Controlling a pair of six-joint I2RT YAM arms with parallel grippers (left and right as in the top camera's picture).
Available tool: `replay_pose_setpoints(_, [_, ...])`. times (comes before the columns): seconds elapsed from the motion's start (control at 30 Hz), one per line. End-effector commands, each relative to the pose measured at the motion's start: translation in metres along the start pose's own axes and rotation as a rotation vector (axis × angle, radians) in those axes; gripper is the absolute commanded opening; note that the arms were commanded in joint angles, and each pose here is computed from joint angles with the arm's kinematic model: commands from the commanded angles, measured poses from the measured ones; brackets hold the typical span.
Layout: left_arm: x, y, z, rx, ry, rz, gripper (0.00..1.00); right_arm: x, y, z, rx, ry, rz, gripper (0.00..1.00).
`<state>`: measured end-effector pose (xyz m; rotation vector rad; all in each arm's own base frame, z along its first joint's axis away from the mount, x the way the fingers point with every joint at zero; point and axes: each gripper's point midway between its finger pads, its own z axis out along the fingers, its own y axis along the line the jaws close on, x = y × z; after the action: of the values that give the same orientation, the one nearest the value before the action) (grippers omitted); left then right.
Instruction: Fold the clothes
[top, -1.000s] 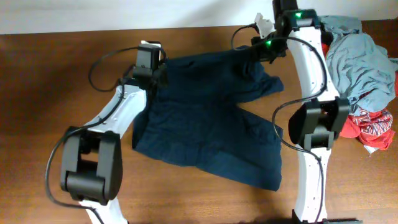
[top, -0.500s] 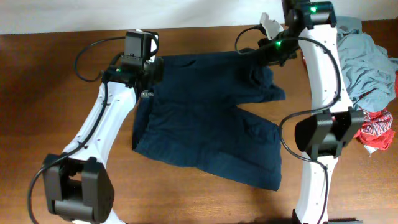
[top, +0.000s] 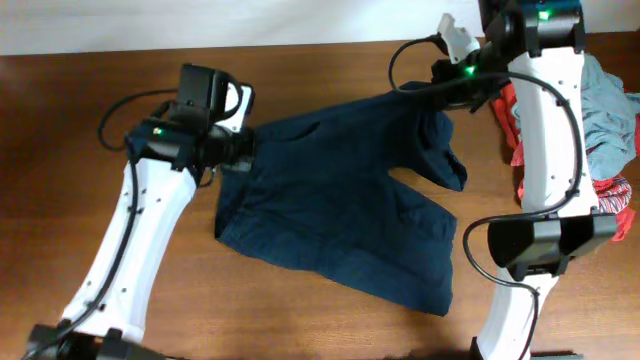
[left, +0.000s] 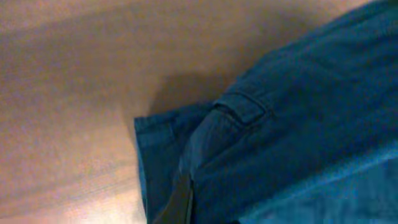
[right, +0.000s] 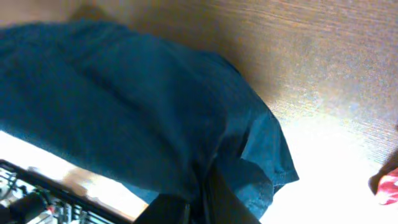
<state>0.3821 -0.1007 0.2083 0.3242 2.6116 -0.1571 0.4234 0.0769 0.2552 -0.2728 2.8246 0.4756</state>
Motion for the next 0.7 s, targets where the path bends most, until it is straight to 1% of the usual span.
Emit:
replay_pose_setpoints(0.0, [0.002, 0.003, -0.018, 0.002, -0.011, -0.023, 0.01, 0.006, 0.001, -0.023, 0.017, -0.041, 0.038, 0.04])
replay_pose_setpoints(0.1, [0.011, 0.003, -0.018, 0.002, 0.025, -0.025, 0.01, 0.016, 0.002, -0.017, 0.021, 0.000, 0.045, 0.04])
replay_pose_setpoints(0.23, [0.014, 0.003, -0.018, -0.001, 0.040, -0.026, 0.00, 0.036, -0.007, -0.001, 0.085, 0.093, 0.063, 0.04])
replay_pose_setpoints(0.3, [0.015, 0.003, -0.018, -0.001, 0.040, -0.026, 0.01, 0.044, -0.014, 0.001, 0.140, 0.116, 0.097, 0.04])
replay_pose_setpoints(0.4, [0.019, 0.003, -0.018, -0.001, 0.057, -0.031, 0.01, 0.054, -0.017, -0.010, 0.235, 0.110, 0.114, 0.04])
replay_pose_setpoints(0.53, [0.029, 0.003, -0.019, -0.003, 0.098, -0.056, 0.01, 0.076, -0.001, -0.017, 0.228, 0.128, 0.091, 0.04])
replay_pose_setpoints(0.67, [0.039, 0.003, -0.020, -0.003, 0.140, -0.059, 0.00, 0.107, -0.003, -0.009, 0.227, 0.201, 0.107, 0.04])
